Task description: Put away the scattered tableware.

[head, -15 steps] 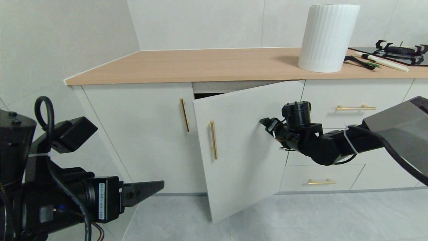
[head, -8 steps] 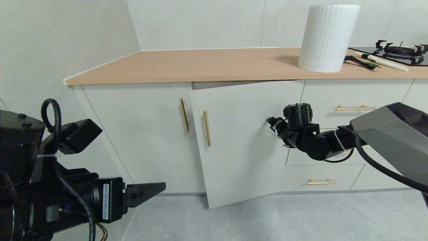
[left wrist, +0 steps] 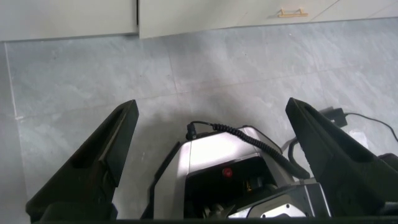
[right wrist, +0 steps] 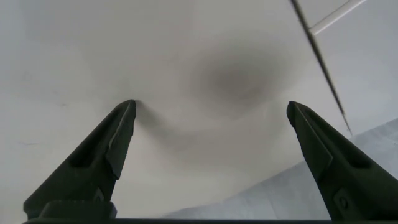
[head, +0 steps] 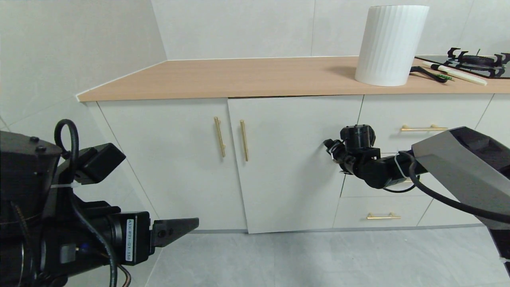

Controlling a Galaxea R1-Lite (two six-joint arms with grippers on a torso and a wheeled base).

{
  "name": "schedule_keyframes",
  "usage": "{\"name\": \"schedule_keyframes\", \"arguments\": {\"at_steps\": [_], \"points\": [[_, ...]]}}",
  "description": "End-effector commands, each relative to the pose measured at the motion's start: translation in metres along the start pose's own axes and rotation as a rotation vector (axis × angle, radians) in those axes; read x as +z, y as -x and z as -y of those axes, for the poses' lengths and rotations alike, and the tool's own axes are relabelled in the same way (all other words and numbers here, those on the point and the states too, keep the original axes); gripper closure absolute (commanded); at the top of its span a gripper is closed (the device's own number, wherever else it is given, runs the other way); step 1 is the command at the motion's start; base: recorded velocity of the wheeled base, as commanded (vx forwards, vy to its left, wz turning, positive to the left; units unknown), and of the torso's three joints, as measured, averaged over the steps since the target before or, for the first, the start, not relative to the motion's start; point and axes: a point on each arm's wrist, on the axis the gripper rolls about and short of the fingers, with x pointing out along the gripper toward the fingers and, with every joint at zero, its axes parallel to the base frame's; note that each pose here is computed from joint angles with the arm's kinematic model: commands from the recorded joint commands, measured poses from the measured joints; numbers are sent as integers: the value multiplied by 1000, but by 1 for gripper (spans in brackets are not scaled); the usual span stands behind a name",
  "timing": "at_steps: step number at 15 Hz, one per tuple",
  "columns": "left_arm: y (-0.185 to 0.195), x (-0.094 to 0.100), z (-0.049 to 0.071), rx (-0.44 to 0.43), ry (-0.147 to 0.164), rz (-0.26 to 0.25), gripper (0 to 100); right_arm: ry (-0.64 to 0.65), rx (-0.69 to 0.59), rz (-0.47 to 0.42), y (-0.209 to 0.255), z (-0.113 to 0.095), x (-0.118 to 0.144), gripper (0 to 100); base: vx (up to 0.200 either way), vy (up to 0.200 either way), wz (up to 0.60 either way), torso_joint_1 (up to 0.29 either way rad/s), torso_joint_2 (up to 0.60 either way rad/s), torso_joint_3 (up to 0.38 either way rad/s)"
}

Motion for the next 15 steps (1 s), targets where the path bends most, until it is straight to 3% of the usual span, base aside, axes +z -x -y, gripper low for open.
{"name": "schedule_keyframes", "arguments": {"at_steps": [1, 11, 13, 15], "points": [[-1, 0, 0, 2, 0, -2, 0, 1, -8, 0, -3, 3, -2, 0, 0, 0, 0, 0, 0, 0], [-2, 0, 0, 3, 0, -4, 0, 8, -7, -25, 6, 4, 3, 0, 0, 0, 0, 0, 0, 0], [-2, 0, 0, 3, 0, -4, 0, 22, 81, -161, 46, -5, 5, 0, 0, 0, 0, 0, 0, 0], [-2, 0, 0, 3, 0, -4, 0, 113, 220, -353, 102, 4, 6, 0, 0, 0, 0, 0, 0, 0]]}}
